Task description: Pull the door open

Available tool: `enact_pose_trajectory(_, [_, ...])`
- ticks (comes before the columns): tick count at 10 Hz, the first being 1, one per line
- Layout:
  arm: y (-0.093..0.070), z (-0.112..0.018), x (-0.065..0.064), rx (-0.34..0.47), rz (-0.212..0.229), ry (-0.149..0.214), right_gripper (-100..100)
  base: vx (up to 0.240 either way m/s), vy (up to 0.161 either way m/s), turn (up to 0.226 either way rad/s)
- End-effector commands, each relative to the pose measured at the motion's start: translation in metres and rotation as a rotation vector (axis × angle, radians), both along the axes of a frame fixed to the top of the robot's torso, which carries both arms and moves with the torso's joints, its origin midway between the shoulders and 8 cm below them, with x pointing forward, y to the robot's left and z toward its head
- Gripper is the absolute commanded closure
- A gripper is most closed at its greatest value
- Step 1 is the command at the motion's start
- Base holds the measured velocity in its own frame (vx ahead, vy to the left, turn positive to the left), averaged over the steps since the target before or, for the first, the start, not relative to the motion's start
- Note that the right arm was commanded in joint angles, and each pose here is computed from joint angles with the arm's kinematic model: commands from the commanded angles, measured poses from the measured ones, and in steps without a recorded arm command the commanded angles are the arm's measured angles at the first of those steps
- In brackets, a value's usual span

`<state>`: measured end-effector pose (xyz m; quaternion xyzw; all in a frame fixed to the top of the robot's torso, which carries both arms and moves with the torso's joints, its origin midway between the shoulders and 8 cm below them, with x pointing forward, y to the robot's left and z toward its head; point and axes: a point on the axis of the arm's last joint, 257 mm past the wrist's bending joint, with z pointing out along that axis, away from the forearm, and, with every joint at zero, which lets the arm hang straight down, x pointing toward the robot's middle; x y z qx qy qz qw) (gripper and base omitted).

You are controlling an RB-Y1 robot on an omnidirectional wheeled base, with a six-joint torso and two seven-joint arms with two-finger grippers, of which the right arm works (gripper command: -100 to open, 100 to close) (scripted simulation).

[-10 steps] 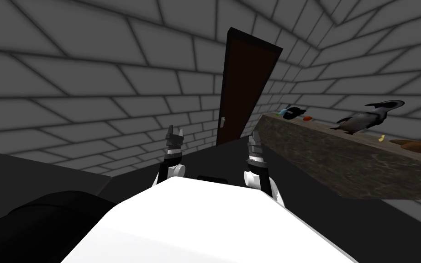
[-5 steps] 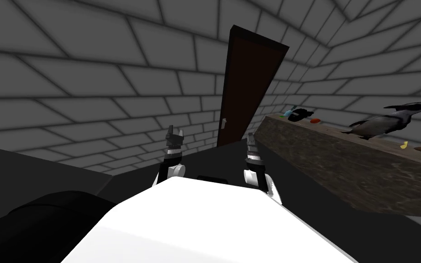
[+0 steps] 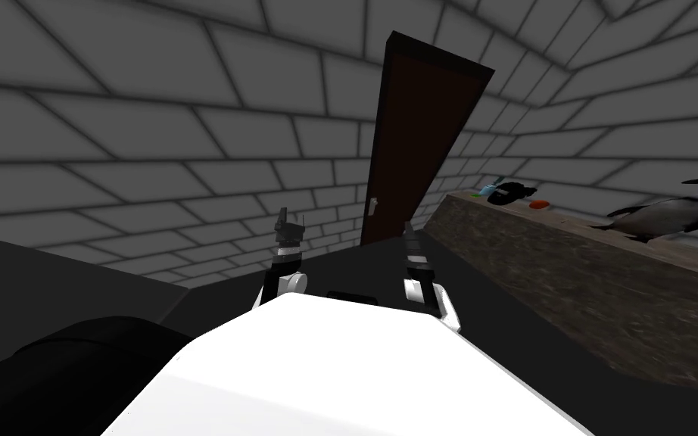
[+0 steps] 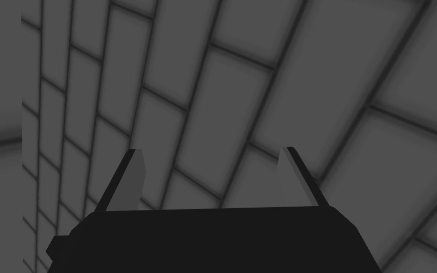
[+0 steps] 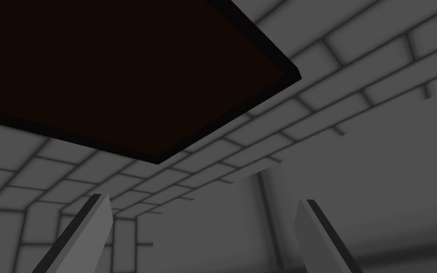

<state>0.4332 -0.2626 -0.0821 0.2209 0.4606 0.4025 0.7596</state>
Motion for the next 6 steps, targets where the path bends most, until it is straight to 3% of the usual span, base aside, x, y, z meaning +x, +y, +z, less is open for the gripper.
enact_pose_trajectory(1, [-0.003,-0.011,0.007,-0.051,-0.016,0.018,-100,0.094,-0.051,0.065])
enact_pose_trajectory(6, [-0.009,-0.042,0.032,-0.206,-0.064,0.072,-100,0.093,-0.044,0.075])
